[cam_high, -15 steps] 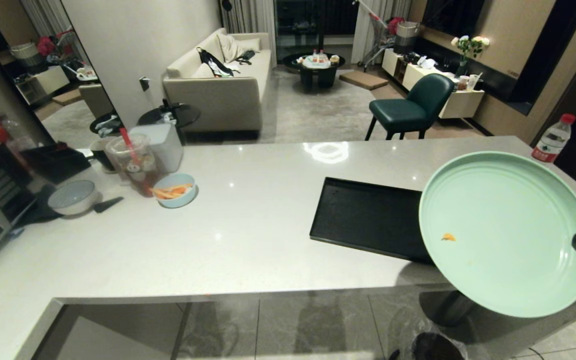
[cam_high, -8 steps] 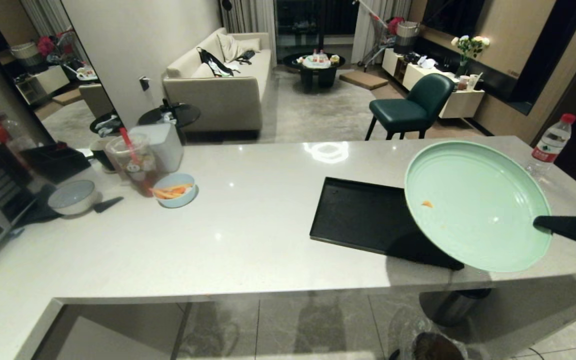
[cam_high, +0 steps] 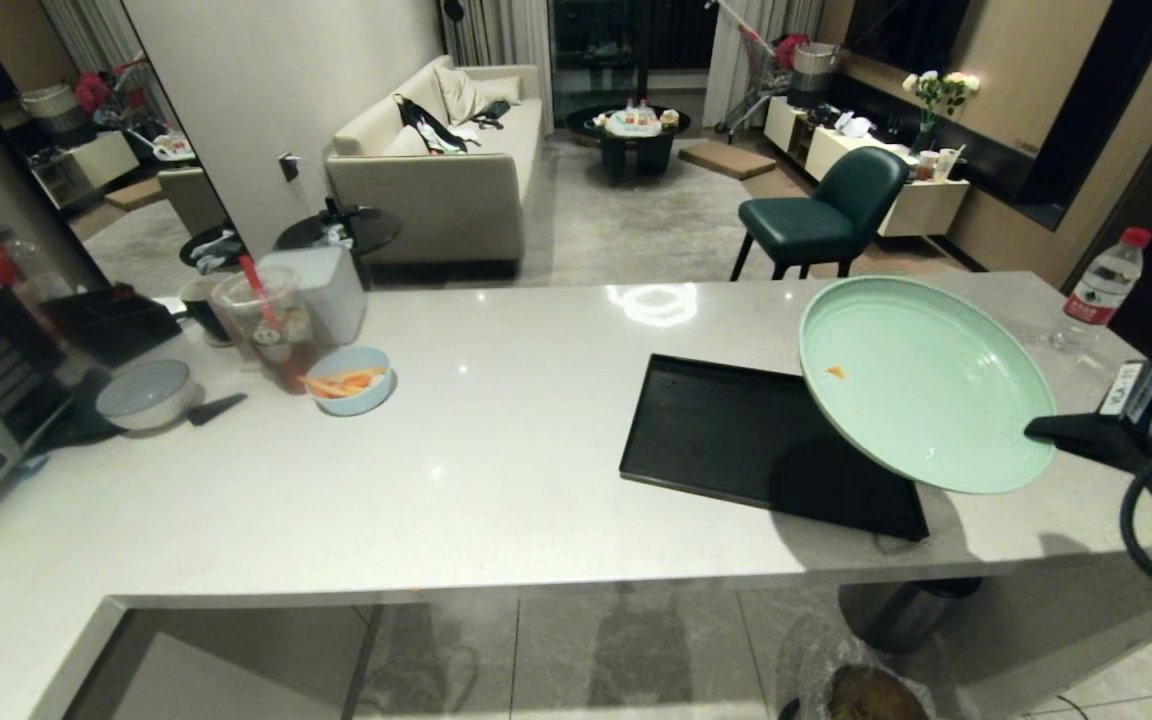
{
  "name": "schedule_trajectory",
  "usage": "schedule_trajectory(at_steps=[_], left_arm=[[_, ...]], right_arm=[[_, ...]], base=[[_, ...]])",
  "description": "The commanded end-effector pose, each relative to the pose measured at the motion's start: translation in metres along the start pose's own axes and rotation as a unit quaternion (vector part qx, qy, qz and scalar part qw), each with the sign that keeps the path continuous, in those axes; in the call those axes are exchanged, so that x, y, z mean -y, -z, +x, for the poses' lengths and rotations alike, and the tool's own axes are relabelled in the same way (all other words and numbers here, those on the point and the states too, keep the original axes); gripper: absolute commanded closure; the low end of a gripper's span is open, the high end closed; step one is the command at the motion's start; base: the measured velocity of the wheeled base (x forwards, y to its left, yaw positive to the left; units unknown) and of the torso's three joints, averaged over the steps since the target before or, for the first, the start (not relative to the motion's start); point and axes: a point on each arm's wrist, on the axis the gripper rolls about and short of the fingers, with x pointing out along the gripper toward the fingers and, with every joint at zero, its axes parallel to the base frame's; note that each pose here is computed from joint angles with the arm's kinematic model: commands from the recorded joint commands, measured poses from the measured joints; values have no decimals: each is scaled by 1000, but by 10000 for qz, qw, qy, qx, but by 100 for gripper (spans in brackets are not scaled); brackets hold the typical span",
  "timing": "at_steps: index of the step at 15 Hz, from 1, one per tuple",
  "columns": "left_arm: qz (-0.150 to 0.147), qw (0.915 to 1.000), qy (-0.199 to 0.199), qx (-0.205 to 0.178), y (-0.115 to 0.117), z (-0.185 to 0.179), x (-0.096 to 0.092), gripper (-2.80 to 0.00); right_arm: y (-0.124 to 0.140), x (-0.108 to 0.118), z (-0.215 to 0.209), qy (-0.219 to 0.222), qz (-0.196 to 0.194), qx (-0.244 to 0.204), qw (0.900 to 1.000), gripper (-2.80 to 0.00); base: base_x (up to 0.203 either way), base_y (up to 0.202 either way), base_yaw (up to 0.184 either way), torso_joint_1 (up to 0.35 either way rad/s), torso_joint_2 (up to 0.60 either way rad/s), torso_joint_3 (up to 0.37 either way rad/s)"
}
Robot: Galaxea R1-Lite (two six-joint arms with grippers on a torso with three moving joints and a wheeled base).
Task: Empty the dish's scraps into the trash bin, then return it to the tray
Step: Put the plate back to the table
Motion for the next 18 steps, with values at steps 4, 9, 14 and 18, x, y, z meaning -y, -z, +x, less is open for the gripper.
schedule_trajectory(at_steps=[4,9,14,18], left_arm=[[-3,10000,-2,-3,0,0,0,0],[-3,10000,5,-4,0,0,0,0],[-3,10000,-1,-4,0,0,0,0],[-3,10000,-3,-3,0,0,0,0]], right_arm=[[-1,11,54,647,59,-113,9978,0],[6,-6,105,933,101,-147,9955,0],[12,-13,139,1137,287,-168,9930,0],[13,-19,161,1198,481,-151,9915,0]], base=[[0,0,0,0,0,0],[0,0,0,0,0,0],[0,0,0,0,0,0],[0,0,0,0,0,0]])
